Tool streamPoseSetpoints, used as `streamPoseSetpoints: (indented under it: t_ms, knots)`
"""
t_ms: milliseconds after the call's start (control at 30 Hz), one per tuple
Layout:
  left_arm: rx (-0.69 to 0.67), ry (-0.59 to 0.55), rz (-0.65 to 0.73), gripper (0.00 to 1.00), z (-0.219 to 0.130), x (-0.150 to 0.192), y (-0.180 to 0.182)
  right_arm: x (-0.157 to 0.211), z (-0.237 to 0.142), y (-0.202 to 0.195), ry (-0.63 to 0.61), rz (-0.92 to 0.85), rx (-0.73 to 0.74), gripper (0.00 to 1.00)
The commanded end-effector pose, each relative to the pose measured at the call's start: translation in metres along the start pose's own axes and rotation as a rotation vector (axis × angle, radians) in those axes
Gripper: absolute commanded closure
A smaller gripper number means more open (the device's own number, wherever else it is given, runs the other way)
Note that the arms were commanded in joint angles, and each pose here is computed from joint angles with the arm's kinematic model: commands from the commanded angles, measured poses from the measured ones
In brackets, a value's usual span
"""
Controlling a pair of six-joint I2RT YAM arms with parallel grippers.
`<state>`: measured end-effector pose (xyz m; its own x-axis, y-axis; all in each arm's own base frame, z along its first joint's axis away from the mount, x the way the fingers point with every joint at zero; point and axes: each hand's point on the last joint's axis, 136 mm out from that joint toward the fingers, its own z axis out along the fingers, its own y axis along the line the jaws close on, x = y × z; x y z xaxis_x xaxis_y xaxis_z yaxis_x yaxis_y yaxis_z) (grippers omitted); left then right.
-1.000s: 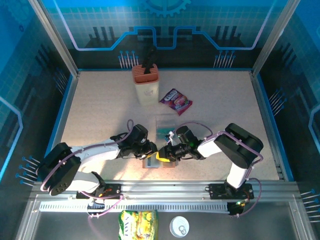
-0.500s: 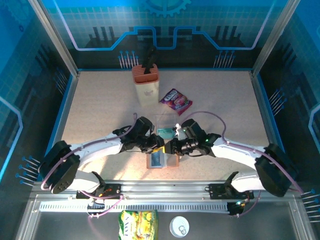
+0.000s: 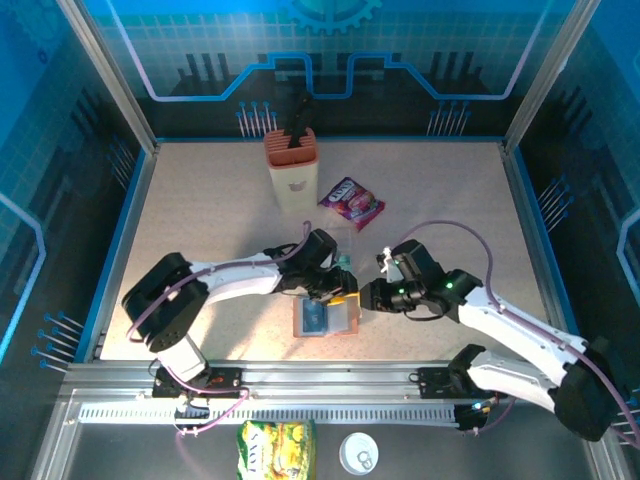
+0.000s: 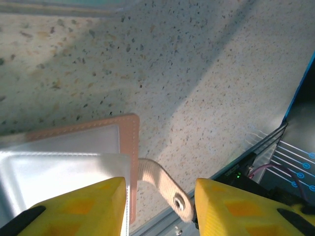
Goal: Take the credit cards out of the card holder
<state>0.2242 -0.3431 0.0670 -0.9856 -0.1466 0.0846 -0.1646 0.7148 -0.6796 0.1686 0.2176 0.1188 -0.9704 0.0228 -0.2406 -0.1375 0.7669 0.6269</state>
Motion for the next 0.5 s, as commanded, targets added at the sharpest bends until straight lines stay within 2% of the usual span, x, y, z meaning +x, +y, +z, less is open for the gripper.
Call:
streamPoseSetpoints:
  t_ms: [0,200,467]
  knots:
    - [0.034,0.038,0.038,0.57,0.011,-0.002,-0.017,0.014,-0.010,-0.020,0.010,0.030,0.068,0.68]
    - [0.042,0.034,0.082,0.57,0.012,-0.011,-0.032,0.018,-0.022,-0.019,-0.021,0.052,0.057,0.68]
    - [0.102,-0.044,0.130,0.57,-0.006,-0.025,-0.052,0.008,-0.030,0.003,-0.021,0.025,0.021,0.68]
